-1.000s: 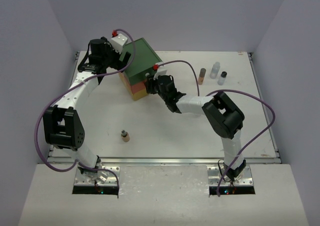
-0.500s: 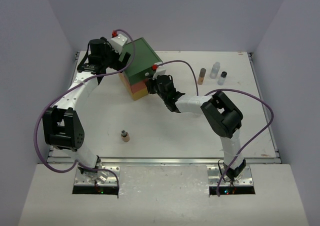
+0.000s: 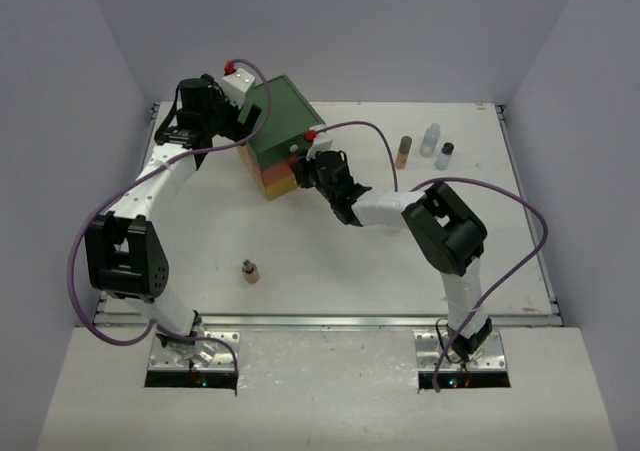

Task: Organize the makeup

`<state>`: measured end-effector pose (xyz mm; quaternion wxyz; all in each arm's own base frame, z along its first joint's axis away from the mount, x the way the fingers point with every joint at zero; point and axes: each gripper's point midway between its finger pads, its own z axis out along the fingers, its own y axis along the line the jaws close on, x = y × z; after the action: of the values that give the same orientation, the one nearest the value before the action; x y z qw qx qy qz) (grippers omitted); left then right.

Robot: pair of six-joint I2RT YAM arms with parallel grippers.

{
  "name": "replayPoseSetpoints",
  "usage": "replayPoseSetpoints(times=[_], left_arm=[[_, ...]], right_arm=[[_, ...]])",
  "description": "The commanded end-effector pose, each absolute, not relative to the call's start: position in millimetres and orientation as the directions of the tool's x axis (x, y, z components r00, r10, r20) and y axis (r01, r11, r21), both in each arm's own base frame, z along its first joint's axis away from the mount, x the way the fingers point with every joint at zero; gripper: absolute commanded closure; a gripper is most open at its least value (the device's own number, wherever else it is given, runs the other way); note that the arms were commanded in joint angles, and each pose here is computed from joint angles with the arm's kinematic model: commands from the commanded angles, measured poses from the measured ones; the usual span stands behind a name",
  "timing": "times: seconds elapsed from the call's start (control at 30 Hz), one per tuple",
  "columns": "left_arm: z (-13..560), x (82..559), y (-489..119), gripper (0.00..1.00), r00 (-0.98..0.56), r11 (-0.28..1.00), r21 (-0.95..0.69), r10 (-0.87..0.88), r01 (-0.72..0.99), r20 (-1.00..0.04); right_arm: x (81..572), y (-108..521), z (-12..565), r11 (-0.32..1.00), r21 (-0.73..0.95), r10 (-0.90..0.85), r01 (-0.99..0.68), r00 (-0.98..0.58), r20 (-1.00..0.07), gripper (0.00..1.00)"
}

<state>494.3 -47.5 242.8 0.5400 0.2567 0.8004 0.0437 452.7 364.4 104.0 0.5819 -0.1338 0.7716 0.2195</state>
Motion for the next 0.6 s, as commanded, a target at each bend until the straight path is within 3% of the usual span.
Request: replayPoseSetpoints(times=[0.0,0.4,0.5,0.57], left_arm=[[233,481,-49,0.0,-0.325,0.855,0.349,0.479,0.384,-0.816],[231,481,-49,0.0,-0.338,0.864,0.331,0.462,0.379,-0.82],[229,481,-49,0.0,-0.342,0.865,0.33,0.463,0.379,-0.818],[230,480,-49,0.0,-0.343,0.865,0.329,0.461,0.378,-0.818]], right_arm=[[439,350,127,0.862,0.151,0.035,-0.484,-0.242,-0.97,1.0],[370,319,108,0.835,0.099,-0.072,-0.541,-0.285,-0.956,0.99],[363,313,103,0.832,0.086,-0.1,-0.548,-0.3,-0.949,0.92],[359,309,102,0.835,0.079,-0.118,-0.545,-0.318,-0.941,0.75]])
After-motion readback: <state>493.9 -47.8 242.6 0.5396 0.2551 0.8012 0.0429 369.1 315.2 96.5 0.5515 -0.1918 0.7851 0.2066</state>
